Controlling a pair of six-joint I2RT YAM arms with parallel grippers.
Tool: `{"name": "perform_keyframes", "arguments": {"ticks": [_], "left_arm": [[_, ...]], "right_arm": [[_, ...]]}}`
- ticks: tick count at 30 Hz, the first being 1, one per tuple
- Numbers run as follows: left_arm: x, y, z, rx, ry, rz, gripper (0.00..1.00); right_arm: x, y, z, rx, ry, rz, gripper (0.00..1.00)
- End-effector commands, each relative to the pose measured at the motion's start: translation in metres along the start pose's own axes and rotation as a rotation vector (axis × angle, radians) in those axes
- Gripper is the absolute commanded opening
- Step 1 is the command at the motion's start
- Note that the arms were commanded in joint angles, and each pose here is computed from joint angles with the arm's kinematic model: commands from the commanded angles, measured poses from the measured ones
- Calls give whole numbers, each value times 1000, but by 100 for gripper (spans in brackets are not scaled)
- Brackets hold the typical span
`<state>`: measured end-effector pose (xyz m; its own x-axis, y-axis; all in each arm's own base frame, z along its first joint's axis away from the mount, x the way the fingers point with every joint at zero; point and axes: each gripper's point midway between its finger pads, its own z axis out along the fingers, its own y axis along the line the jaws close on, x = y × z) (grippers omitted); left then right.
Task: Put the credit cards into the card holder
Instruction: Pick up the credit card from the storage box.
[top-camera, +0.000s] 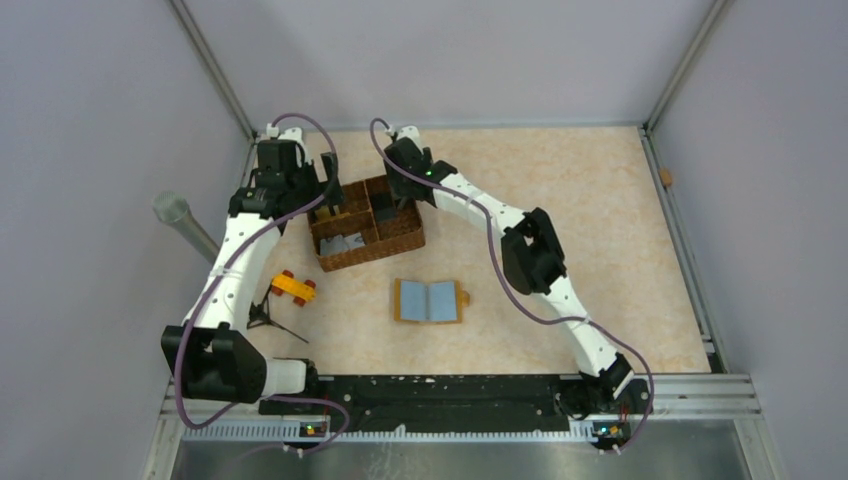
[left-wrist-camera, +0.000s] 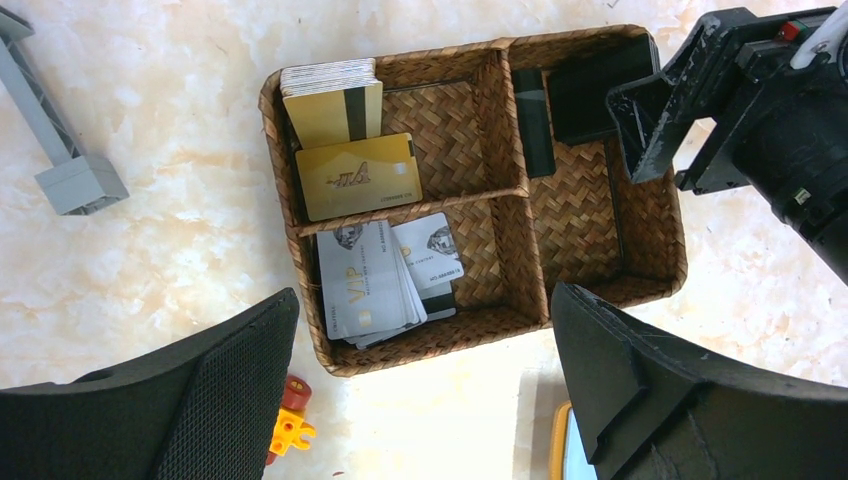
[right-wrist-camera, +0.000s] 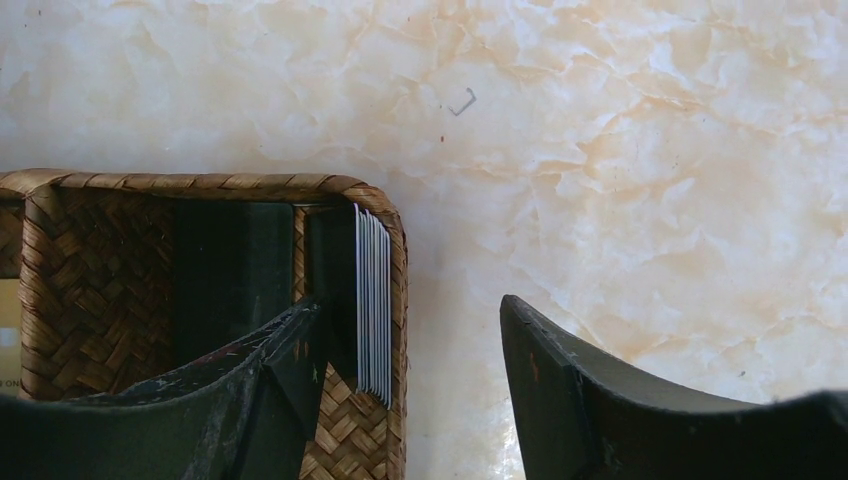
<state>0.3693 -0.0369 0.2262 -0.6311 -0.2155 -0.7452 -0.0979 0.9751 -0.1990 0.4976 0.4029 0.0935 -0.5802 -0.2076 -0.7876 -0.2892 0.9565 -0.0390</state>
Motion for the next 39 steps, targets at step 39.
{"name": "perform_keyframes", "arguments": {"ticks": [39], "left_arm": [[-2, -16, 3, 104, 3, -28, 99]], "right_arm": [[-80, 14, -59, 13, -225, -27, 40]]}}
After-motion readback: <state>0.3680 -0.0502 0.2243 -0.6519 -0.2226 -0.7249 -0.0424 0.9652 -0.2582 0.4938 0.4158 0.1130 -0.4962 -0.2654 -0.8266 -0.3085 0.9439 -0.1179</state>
